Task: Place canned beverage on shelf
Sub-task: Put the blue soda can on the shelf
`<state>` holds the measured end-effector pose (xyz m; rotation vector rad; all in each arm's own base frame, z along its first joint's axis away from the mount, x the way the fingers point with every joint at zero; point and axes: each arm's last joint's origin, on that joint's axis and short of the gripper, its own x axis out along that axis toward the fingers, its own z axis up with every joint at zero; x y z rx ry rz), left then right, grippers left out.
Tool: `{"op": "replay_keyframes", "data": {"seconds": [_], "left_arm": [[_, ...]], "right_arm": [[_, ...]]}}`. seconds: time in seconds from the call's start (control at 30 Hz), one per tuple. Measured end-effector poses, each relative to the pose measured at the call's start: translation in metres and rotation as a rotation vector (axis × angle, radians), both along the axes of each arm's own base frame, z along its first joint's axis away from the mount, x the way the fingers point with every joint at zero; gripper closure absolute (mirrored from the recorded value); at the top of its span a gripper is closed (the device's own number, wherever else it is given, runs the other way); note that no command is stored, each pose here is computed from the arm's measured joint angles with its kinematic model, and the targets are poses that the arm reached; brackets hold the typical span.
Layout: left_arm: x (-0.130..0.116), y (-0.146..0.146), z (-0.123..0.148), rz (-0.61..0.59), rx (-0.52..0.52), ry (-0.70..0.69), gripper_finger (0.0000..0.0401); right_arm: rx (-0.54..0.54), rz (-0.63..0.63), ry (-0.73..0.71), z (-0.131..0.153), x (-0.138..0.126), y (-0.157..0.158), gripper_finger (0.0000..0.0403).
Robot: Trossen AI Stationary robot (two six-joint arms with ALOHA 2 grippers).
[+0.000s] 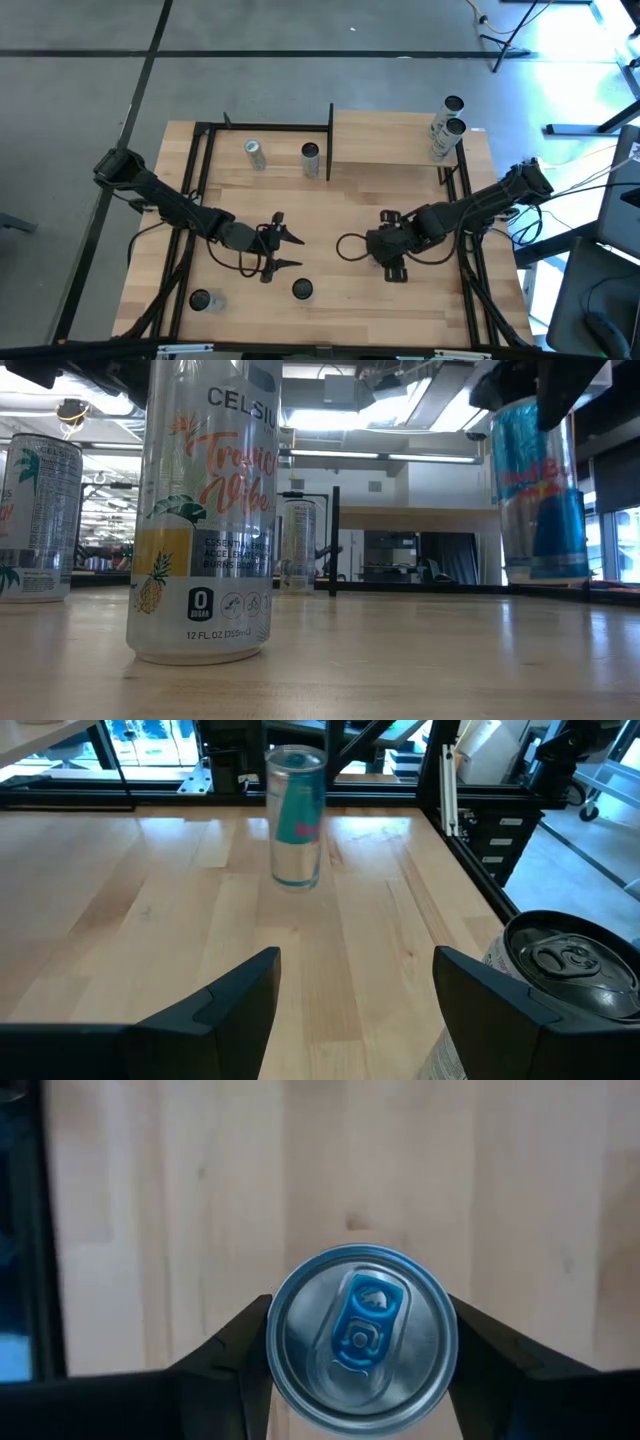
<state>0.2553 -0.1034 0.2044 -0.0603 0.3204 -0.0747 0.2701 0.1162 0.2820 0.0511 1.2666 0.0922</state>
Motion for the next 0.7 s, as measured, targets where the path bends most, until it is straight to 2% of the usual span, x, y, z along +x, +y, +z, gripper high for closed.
{"op": "replay_keyframes", "data": {"seconds": [0.07, 0.23, 0.47, 0.7], "left_arm": [[0.0, 0.0, 0.0, 0.0, 0.0, 0.0, 0.0154], [0.0, 0.0, 0.0, 0.0, -0.001, 0.0, 0.0154], [-0.001, -0.003, 0.0, -0.01, -0.001, 0.002, 0.0154], [-0.001, -0.003, 0.0, -0.005, -0.019, 0.005, 0.0154]], "right_arm": [[0.008, 0.064, -0.017, 0.001, 0.001, 0.002, 0.0203], [0.037, 0.133, -0.076, -0.01, 0.008, 0.006, 0.0192], [-0.02, 0.167, -0.074, -0.022, 0.013, 0.007, 0.0194], [-0.043, 0.164, -0.066, -0.029, 0.018, 0.008, 0.0127]]}}
